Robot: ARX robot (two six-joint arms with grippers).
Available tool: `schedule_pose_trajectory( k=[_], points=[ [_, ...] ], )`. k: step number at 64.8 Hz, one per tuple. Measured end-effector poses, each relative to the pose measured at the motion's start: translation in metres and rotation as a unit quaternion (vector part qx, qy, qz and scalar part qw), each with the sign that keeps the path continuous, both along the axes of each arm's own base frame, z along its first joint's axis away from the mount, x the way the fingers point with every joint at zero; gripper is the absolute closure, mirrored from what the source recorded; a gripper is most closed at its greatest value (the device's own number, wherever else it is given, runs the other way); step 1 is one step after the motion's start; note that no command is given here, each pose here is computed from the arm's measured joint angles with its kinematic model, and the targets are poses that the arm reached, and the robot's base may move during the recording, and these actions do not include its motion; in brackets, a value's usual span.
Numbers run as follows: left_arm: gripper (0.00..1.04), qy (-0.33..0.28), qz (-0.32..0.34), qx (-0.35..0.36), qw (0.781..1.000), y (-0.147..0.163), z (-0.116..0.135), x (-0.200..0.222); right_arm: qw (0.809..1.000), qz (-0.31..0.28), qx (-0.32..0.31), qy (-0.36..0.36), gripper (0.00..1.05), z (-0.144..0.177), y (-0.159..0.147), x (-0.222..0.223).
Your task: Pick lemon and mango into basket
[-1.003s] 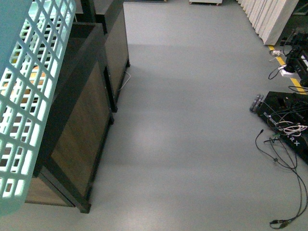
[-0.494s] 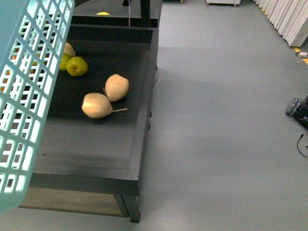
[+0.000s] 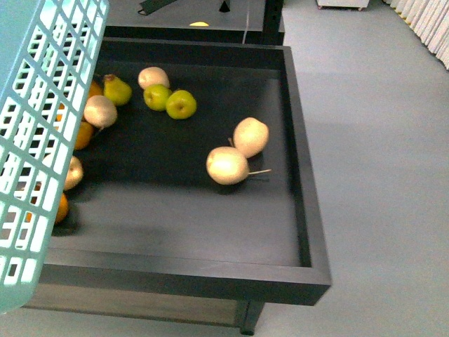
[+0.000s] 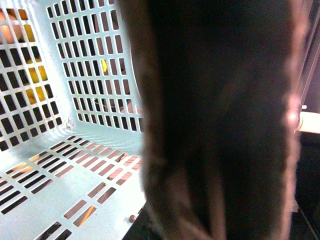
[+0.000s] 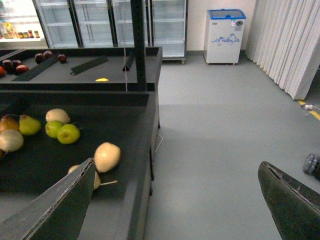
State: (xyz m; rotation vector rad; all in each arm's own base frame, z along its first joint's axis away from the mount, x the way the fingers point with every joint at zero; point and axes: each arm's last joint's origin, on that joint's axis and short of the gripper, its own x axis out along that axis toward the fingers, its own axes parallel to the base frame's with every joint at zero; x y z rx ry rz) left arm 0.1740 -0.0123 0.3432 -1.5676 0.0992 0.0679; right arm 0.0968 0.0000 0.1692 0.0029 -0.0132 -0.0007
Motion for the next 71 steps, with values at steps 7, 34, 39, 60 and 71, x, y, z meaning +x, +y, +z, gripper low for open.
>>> schedule_pose_trajectory(
  k=[7, 34, 39, 60, 71],
  points=[
    [1.0, 0.0, 0.0, 0.001, 1.0, 0.0, 0.0001, 0.0, 1.0, 0.0, 0.0, 0.0, 0.09, 0.0, 0.0, 0.0],
    [1.0, 0.0, 0.0, 0.0, 1.0, 0.0, 0.0001, 0.0002, 1.0, 0.0, 0.0, 0.0, 0.09, -0.0001, 0.0, 0.0001],
    [1.0, 0.0, 0.0, 0.0, 1.0, 0.0, 0.0, 0.0003, 1.0, -0.001, 0.0, 0.0, 0.09, 0.0, 0.0, 0.0],
    [1.0, 0.0, 0.001, 0.0, 1.0, 0.0001, 0.0, 0.0003, 1.0, 0.0, 0.0, 0.0, 0.09, 0.0, 0.0, 0.0],
    [1.0, -0.001, 0.0, 0.0, 1.0, 0.0, 0.0005, 0.0, 1.0, 0.0, 0.0, 0.0, 0.09, 0.0, 0.0, 0.0]
  ],
)
